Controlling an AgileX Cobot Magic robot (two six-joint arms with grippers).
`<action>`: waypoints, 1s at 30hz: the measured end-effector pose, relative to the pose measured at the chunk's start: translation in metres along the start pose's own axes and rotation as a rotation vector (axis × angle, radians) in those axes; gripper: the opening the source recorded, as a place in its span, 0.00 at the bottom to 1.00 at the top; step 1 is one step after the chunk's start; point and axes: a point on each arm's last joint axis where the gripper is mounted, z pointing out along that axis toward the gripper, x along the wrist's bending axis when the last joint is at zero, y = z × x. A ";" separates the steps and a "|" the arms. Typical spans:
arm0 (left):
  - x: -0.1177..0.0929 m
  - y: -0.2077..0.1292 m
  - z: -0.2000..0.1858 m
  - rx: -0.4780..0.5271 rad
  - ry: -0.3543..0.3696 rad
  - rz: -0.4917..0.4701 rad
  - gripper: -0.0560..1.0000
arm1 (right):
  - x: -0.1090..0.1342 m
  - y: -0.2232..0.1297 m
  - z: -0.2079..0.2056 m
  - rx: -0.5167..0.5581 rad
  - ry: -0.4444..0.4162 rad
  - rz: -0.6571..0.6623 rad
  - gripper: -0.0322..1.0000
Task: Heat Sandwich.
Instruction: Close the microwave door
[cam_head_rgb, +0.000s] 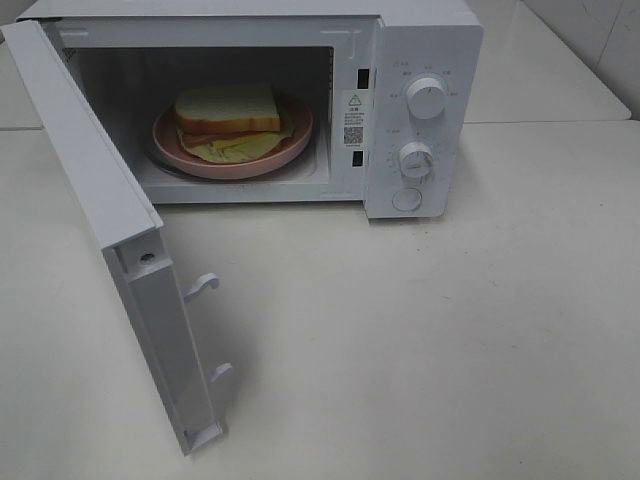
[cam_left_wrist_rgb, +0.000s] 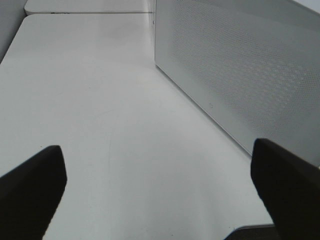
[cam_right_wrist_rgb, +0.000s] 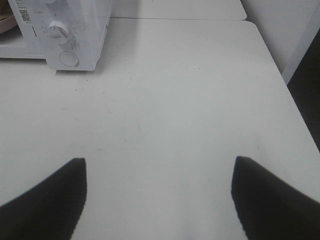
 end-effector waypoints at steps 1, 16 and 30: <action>0.000 0.000 0.000 0.000 0.000 0.000 0.95 | 0.000 0.000 0.000 0.000 0.000 0.000 0.78; 0.002 0.023 0.015 0.020 0.003 -0.014 0.87 | 0.000 0.000 0.000 0.000 0.000 0.000 0.78; 0.010 0.045 0.071 0.087 0.023 -0.045 0.11 | 0.000 0.000 0.000 -0.001 0.000 0.000 0.78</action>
